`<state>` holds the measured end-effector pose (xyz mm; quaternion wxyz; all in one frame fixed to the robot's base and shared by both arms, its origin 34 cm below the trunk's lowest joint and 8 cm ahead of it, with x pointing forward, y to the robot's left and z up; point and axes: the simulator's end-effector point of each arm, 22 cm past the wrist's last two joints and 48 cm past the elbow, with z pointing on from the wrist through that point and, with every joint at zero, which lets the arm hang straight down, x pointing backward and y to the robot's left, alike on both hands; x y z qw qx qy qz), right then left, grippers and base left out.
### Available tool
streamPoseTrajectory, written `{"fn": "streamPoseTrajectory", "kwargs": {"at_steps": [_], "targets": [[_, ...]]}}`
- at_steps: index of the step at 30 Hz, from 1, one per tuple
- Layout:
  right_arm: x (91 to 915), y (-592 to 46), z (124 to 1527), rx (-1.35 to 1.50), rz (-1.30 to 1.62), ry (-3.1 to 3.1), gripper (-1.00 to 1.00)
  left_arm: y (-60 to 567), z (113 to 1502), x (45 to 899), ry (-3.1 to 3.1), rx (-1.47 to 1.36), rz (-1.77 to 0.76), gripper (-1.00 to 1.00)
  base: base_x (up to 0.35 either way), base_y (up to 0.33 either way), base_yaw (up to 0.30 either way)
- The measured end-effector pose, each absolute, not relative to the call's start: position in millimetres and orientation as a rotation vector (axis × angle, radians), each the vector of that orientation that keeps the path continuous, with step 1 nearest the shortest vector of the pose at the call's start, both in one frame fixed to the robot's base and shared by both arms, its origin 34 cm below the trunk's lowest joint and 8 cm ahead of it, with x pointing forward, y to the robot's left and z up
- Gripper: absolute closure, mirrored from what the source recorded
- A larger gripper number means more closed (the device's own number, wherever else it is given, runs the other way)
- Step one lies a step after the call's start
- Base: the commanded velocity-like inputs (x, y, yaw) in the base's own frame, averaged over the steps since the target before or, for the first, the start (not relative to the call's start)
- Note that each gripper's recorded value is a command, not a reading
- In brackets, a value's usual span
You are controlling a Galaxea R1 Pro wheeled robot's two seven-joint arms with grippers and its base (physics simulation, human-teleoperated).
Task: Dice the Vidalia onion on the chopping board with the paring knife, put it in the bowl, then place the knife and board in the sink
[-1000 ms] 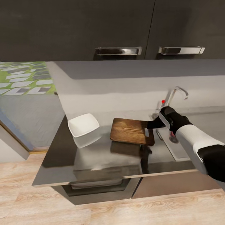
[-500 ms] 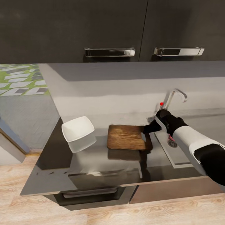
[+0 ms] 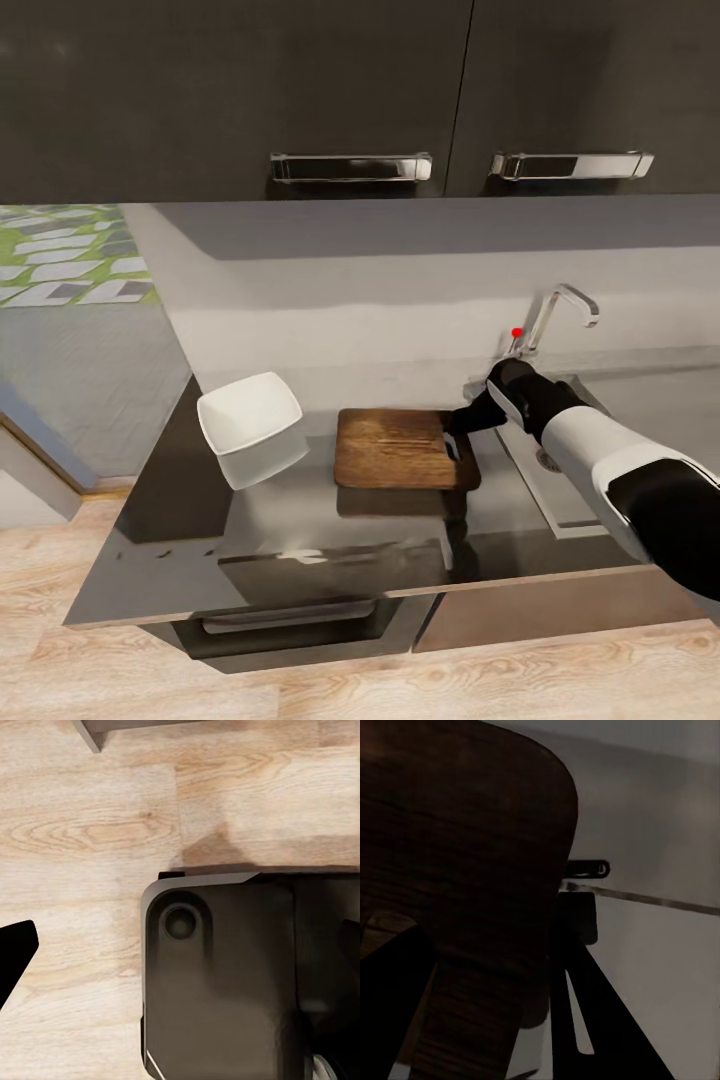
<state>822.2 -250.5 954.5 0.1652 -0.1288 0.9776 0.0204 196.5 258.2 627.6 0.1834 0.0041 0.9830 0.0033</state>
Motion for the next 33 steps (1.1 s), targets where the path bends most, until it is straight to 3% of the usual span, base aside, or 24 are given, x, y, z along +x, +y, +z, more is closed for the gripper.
{"fn": "streamPoseTrajectory", "kwargs": {"at_steps": [15, 33], "targets": [[793, -245, 918, -0.453, 0.008, 2.845, 1.0, 258, 628, 197, 2.773, 0.011, 0.009, -1.0, 0.0, -0.122, 0.0], [793, -223, 917, -0.532, 0.133, 2.804, 1.0, 258, 628, 197, 2.773, 0.012, 0.01, -1.0, 0.0, -0.01, 0.0]]}}
